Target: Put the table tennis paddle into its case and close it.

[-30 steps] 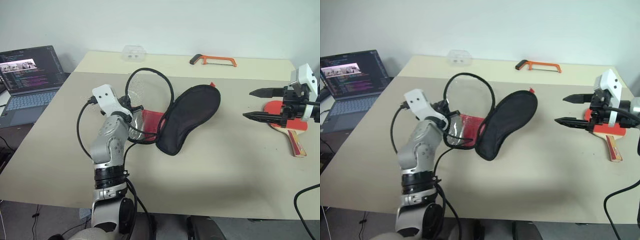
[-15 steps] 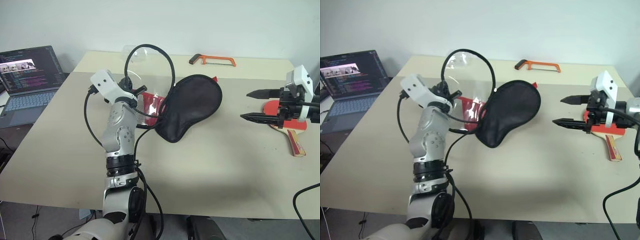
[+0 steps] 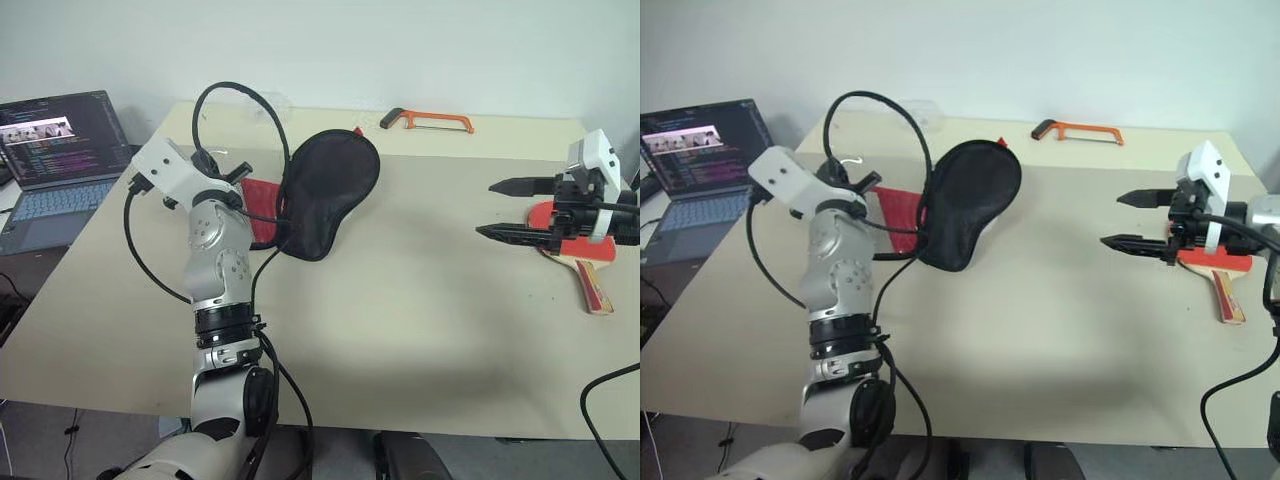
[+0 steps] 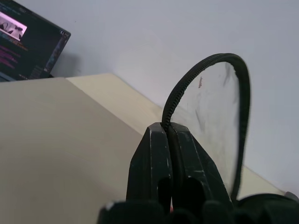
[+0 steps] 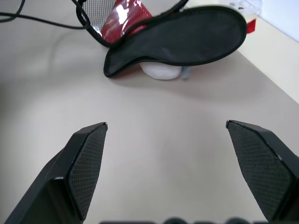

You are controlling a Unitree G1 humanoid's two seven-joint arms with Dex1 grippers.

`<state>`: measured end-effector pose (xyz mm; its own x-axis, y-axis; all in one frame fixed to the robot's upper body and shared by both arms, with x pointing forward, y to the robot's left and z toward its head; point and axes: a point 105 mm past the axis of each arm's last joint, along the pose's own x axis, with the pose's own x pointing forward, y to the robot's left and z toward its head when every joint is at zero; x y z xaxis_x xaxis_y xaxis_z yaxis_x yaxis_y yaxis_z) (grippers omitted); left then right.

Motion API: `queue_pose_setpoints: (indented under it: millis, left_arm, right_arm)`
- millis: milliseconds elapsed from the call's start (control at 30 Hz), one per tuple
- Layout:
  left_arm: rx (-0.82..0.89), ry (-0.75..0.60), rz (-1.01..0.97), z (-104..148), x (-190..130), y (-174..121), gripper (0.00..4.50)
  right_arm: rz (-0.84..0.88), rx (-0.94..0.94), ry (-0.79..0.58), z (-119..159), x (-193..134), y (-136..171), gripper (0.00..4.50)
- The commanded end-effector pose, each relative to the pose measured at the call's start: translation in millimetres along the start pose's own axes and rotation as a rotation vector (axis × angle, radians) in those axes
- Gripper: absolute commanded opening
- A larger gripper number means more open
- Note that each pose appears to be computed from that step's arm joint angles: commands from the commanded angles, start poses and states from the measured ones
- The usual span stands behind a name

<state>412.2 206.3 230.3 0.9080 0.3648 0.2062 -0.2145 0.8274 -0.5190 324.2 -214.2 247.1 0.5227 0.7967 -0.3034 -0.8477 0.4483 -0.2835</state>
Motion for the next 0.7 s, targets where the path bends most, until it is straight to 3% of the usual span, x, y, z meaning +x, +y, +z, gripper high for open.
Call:
queue_pose_setpoints:
  millis: [33, 133, 267, 700]
  left_arm:
    - [-0.091, 0.038, -0.091, -7, -7, -29, 0.05]
    - [-0.177, 0.104, -0.152, -21, -15, -45, 0.05]
    - [-0.272, 0.128, -0.275, -22, -23, -70, 0.05]
    - [-0.75, 0.149, -0.512, 23, -28, -110, 0.05]
  right_arm:
    - [-0.007, -0.049, -0.022, 14, -2, -1, 4.5]
    - [-0.008, -0.049, -0.02, 14, -2, -2, 4.5]
    - [-0.009, -0.05, -0.018, 15, -3, -2, 4.5]
    - [-0.008, -0.059, -0.017, 16, -2, -3, 4.5]
